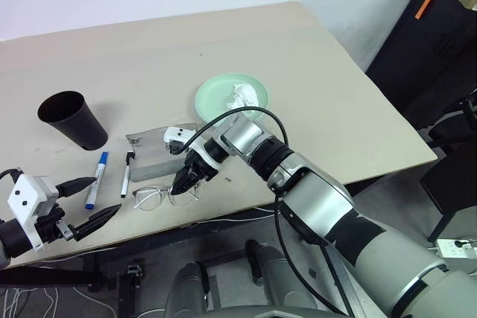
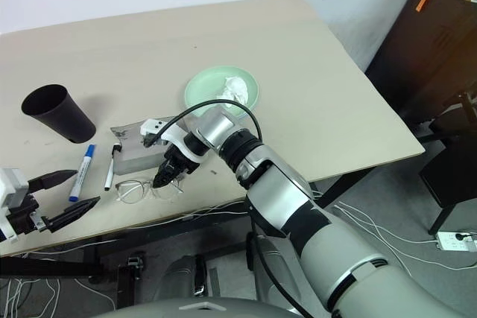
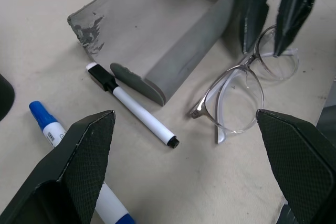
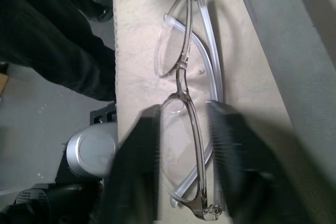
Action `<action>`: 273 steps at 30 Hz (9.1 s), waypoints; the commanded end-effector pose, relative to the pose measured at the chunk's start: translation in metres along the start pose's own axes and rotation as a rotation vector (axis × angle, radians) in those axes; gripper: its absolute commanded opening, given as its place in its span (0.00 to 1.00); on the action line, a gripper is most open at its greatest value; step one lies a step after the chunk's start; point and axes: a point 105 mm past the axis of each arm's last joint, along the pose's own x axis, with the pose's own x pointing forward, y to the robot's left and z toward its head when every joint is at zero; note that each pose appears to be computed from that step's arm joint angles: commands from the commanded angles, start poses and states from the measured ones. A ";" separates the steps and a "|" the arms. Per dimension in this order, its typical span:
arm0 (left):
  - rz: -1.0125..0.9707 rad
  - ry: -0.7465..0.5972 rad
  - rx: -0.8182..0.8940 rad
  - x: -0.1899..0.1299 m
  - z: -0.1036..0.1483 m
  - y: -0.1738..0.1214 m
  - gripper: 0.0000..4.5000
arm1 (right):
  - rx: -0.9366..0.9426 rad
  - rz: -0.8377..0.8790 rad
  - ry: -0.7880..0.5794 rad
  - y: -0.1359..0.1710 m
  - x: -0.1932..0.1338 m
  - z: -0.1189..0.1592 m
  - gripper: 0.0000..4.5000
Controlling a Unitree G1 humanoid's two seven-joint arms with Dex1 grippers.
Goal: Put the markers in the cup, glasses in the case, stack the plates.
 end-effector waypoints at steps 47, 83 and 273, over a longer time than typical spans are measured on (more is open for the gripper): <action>0.052 -0.056 0.016 -0.001 0.013 0.001 1.00 | -0.313 -0.223 -0.087 -0.027 -0.033 0.040 0.01; 0.158 -0.134 -0.015 0.011 0.014 0.019 1.00 | -0.243 -0.136 -0.579 -0.005 -0.090 0.101 0.99; 1.128 0.419 -0.473 -0.039 -0.020 0.087 0.06 | -0.313 -0.575 -0.660 -0.020 -0.089 -0.030 1.00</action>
